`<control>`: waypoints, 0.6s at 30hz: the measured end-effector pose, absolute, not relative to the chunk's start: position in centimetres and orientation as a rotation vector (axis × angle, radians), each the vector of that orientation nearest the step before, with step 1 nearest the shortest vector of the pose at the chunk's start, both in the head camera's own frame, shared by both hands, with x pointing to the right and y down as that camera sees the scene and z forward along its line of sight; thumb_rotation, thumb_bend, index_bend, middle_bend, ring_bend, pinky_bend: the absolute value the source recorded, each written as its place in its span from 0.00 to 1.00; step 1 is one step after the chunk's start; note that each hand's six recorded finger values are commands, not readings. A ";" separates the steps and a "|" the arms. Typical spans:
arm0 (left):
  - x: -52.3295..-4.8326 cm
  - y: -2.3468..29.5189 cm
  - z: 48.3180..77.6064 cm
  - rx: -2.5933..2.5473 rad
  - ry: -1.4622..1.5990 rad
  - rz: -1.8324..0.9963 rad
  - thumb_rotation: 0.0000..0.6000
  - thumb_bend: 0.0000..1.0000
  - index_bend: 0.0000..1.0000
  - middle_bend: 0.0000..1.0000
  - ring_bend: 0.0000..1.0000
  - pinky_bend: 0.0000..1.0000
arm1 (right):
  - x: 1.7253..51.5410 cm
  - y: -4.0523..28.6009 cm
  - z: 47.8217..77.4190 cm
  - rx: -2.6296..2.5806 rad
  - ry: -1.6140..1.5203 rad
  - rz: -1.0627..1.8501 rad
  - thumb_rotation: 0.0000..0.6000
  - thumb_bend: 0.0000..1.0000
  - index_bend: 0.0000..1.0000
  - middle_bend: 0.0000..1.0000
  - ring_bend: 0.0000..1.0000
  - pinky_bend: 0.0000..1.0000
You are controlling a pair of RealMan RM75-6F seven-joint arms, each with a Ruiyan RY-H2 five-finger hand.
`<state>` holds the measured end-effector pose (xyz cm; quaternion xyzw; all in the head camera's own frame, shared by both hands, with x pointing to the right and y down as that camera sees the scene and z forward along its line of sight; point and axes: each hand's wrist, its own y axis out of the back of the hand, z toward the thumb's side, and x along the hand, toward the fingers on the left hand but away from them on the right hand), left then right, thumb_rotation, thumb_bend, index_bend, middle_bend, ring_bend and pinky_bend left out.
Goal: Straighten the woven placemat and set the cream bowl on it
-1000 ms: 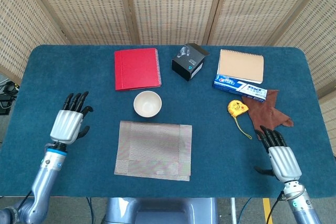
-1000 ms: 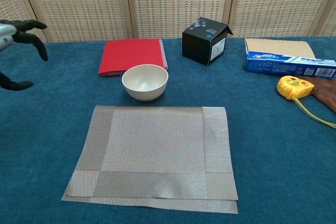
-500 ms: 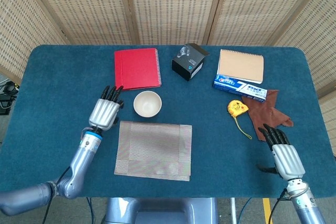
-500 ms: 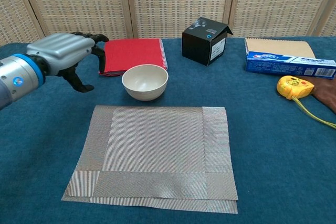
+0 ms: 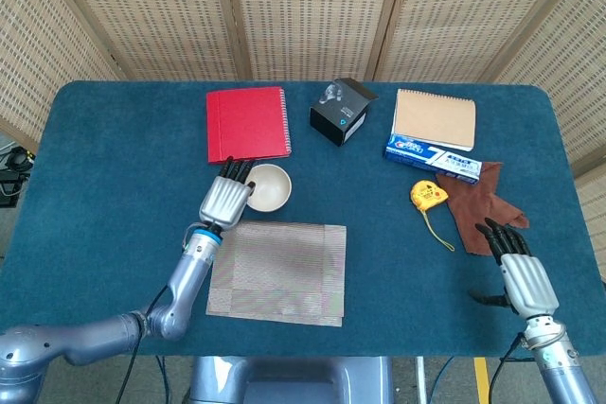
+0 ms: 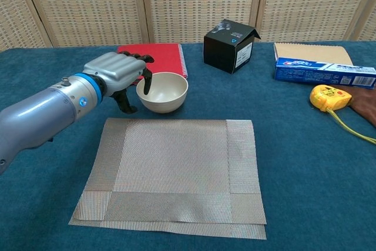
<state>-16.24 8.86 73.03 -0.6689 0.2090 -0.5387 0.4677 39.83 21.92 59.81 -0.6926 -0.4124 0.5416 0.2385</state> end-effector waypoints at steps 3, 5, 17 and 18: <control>-14.9 8.6 73.7 -1.643 0.501 -1.317 1.00 0.28 0.44 0.00 0.00 0.00 | 40.0 21.8 59.8 -1.901 -1.135 1.485 1.00 0.08 0.09 0.00 0.00 0.00; -14.0 8.5 74.2 -1.645 0.493 -1.316 1.00 0.28 0.46 0.00 0.00 0.00 | 40.1 21.6 59.8 -1.903 -1.140 1.486 1.00 0.08 0.09 0.00 0.00 0.00; -11.5 8.8 75.9 -1.640 0.472 -1.310 1.00 0.69 0.68 0.00 0.00 0.00 | 40.5 21.1 59.4 -1.910 -1.170 1.468 1.00 0.08 0.09 0.00 0.00 0.00; -11.5 8.8 75.8 -1.637 0.475 -1.305 1.00 0.70 0.69 0.00 0.00 0.00 | 40.4 21.1 59.4 -1.912 -1.169 1.466 1.00 0.08 0.09 0.00 0.00 0.00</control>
